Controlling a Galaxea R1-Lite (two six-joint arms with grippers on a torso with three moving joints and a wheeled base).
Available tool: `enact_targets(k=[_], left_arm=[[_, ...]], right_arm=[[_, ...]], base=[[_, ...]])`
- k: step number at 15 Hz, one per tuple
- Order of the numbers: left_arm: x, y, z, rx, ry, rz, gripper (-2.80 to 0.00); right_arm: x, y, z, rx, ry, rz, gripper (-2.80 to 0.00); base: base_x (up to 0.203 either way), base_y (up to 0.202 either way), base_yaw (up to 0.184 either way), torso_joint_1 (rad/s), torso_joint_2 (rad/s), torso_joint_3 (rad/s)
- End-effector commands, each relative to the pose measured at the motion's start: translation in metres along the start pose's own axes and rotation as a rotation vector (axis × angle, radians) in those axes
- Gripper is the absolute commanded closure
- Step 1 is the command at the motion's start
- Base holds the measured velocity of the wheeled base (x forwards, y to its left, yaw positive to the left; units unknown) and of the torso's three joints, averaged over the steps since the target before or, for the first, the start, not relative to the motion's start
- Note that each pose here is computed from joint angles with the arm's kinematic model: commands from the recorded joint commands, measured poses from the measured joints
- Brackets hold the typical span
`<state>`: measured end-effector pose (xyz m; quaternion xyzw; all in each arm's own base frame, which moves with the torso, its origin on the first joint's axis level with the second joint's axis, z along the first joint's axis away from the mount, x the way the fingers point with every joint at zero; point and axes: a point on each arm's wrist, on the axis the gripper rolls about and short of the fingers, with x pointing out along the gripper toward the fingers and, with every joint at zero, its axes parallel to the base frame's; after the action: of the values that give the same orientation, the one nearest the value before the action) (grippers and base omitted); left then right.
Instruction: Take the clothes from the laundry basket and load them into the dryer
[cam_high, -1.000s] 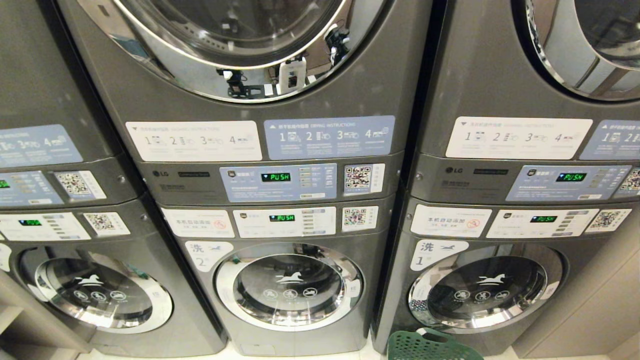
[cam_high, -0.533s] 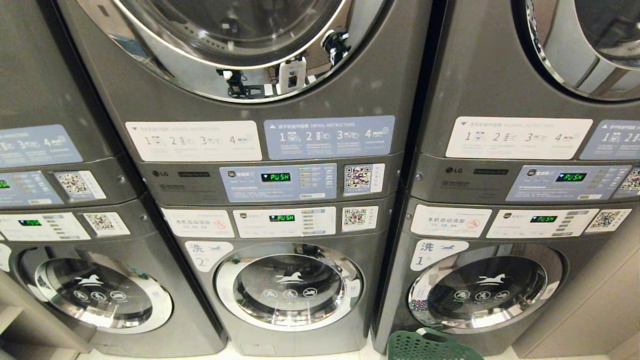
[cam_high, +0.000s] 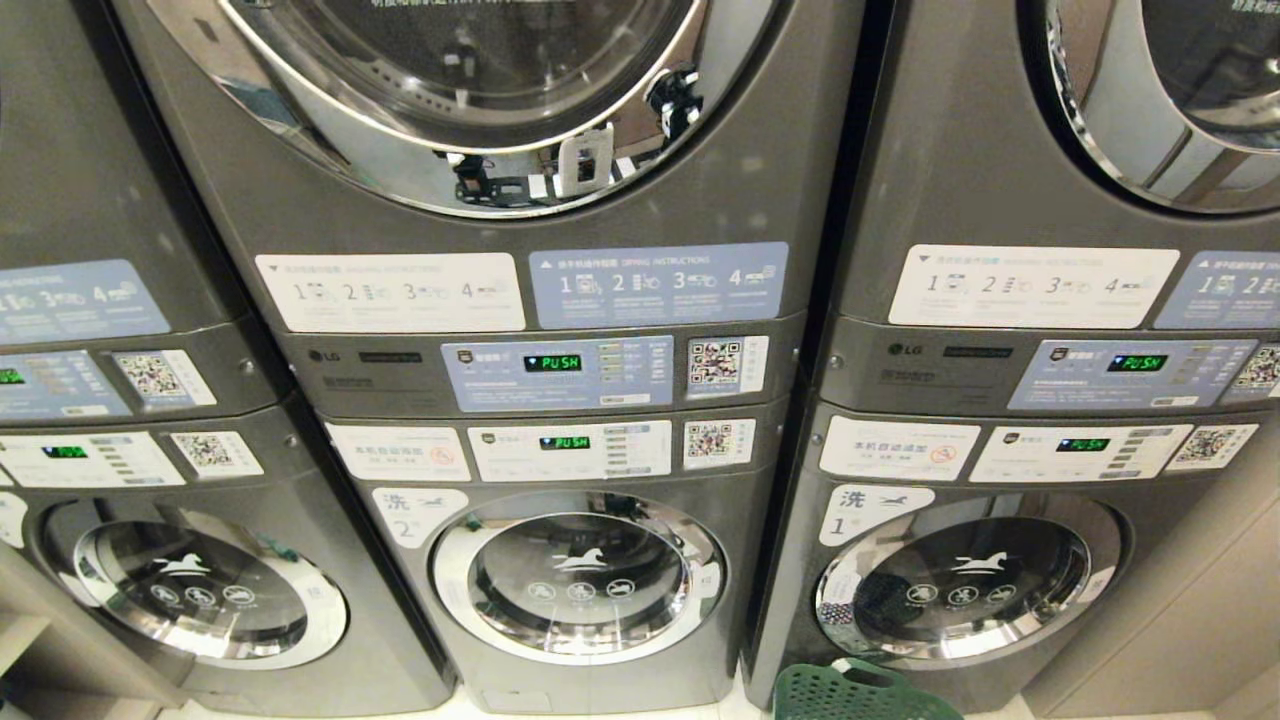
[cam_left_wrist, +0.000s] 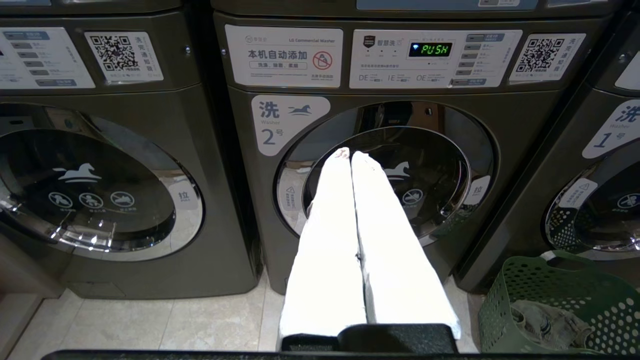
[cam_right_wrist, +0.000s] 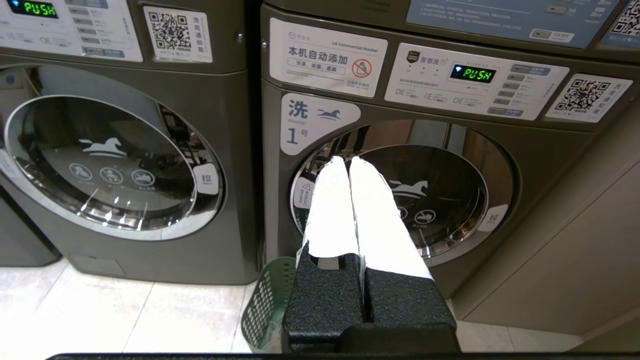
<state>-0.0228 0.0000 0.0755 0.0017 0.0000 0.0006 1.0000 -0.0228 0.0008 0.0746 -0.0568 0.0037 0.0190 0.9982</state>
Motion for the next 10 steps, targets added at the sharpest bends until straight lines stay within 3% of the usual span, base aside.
enact_targets(k=[1, 10], left_arm=[[0.0, 0.0, -0.0002, 0.0, 0.001, 0.0, 0.0], [0.0002, 0.0, -0.0006, 0.0, 0.004, 0.0, 0.0]], right_arm=[[0.0001, 0.0, -0.0001, 0.0, 0.003, 0.0, 0.0], [0.0001, -0.0002, -0.0002, 0.007, 0.004, -0.008, 0.0]], base=[[0.0, 0.0, 0.0, 0.083, -0.16, -0.089], [0.0, 0.0, 0.0, 0.076, -0.15, -0.077]])
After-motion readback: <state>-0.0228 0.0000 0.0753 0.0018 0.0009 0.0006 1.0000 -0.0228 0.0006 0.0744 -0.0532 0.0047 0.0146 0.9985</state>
